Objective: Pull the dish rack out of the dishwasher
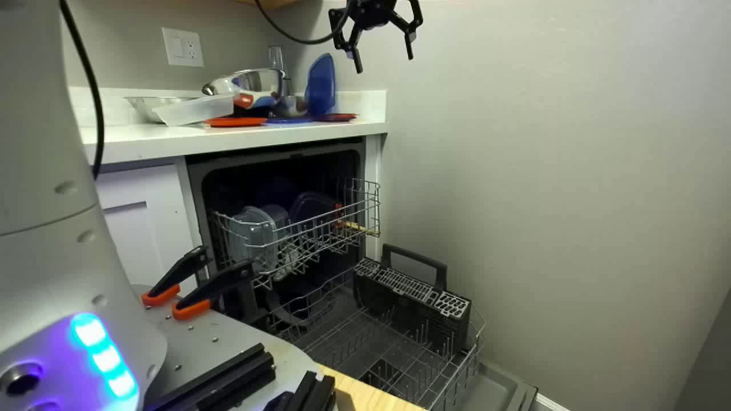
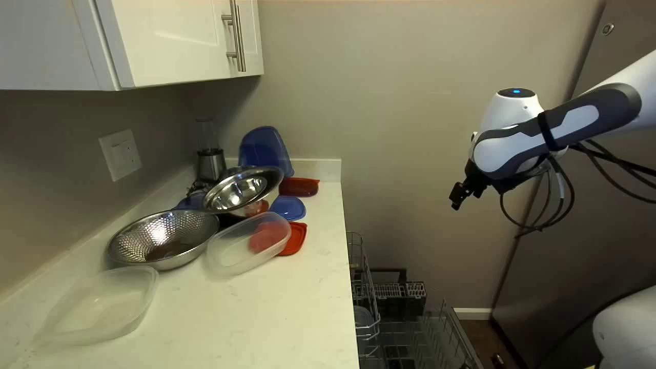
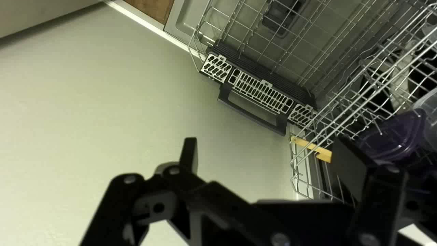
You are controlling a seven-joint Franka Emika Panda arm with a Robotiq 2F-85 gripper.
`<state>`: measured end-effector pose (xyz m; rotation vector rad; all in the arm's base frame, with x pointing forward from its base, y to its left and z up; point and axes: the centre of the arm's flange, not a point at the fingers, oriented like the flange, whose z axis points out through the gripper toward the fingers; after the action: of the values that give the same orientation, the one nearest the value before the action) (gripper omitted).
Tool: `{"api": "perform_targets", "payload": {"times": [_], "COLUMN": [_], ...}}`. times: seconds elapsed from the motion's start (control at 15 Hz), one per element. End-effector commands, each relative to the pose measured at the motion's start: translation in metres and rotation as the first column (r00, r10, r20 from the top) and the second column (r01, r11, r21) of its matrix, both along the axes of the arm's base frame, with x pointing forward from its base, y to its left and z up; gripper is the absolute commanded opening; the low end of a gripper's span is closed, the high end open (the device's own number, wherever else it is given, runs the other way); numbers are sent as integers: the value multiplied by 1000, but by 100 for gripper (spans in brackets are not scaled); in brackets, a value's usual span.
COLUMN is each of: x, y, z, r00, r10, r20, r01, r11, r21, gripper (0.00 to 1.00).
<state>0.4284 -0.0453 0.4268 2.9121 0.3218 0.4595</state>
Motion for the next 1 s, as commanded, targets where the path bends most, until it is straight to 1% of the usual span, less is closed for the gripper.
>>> {"api": "perform_targets", "payload": {"times": [0.0,0.33,0.4,0.53,0.67,0.8,0.93], "x": [0,0,9,25,42,61,82], "y": [0,0,1,3,15,36,61], "z": [0,0,-6,-23,-43,-65,-87], "r00": [1000,1000,1000,998,997,994,990], "r10": [0,0,-25,-36,-23,-2,5], "r20": [0,0,-17,-43,-72,-109,-144], "r01": [0,0,25,38,30,21,31], "r11": [1000,1000,1000,998,995,985,968], "r21": [0,0,9,50,99,171,250], "gripper": [100,100,100,100,100,100,100]}}
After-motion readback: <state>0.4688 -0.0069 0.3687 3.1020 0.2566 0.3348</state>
